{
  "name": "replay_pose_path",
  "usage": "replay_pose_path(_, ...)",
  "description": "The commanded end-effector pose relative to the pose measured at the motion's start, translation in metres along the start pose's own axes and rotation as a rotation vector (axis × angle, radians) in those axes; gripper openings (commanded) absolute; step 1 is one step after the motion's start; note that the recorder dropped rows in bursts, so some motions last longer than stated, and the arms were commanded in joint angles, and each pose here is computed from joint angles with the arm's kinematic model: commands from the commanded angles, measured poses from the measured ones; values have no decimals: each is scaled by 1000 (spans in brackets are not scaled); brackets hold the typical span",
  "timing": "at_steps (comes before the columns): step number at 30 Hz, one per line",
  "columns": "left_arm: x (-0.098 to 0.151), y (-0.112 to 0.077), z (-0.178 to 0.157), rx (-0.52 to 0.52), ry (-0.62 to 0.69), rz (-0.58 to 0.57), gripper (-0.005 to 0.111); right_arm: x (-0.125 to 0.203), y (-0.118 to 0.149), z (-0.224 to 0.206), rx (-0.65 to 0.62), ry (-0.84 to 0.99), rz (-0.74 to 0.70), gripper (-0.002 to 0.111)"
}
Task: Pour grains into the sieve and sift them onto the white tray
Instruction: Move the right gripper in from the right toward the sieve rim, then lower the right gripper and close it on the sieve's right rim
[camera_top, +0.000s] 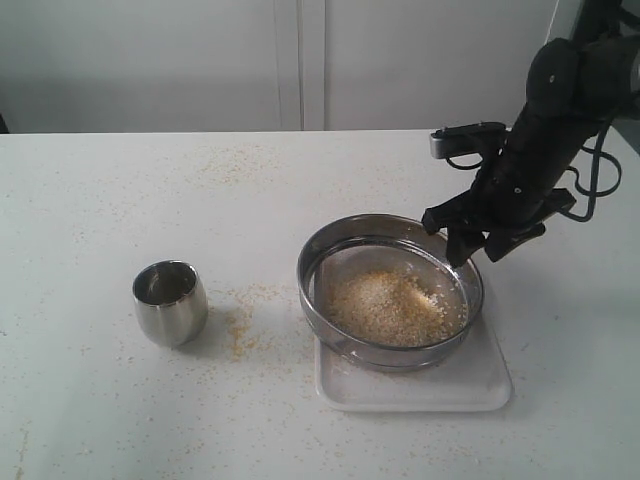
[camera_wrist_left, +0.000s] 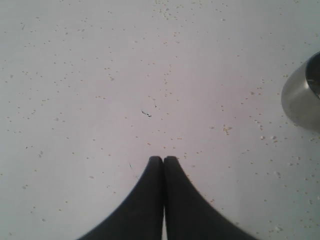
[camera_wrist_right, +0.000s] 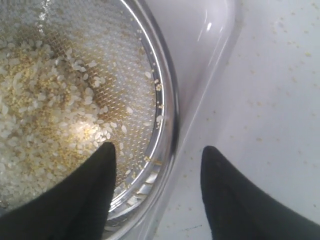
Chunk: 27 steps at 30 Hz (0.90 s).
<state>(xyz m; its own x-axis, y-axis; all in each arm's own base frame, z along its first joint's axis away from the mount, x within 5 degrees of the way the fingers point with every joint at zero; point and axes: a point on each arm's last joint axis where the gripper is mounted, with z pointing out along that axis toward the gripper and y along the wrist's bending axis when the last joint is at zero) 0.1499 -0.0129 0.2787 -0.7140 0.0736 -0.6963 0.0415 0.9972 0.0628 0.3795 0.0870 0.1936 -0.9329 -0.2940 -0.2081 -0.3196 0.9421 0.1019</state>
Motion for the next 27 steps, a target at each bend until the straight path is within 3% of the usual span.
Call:
replay_pose_path(1,3,0,0,0,4,-10,0,-2,10,4,-3,-2,-27,49)
replay_pose_path(11,3,0,0,0,4,-10,0,-3,9,25,4,26,-28,49)
replay_pose_path(18,3,0,0,0,4,-10,0,-5,8,33,7,22,-26,40)
replay_pose_path(27,3,0,0,0,4,-10,0,-9,7,33,25,-23,-35,39)
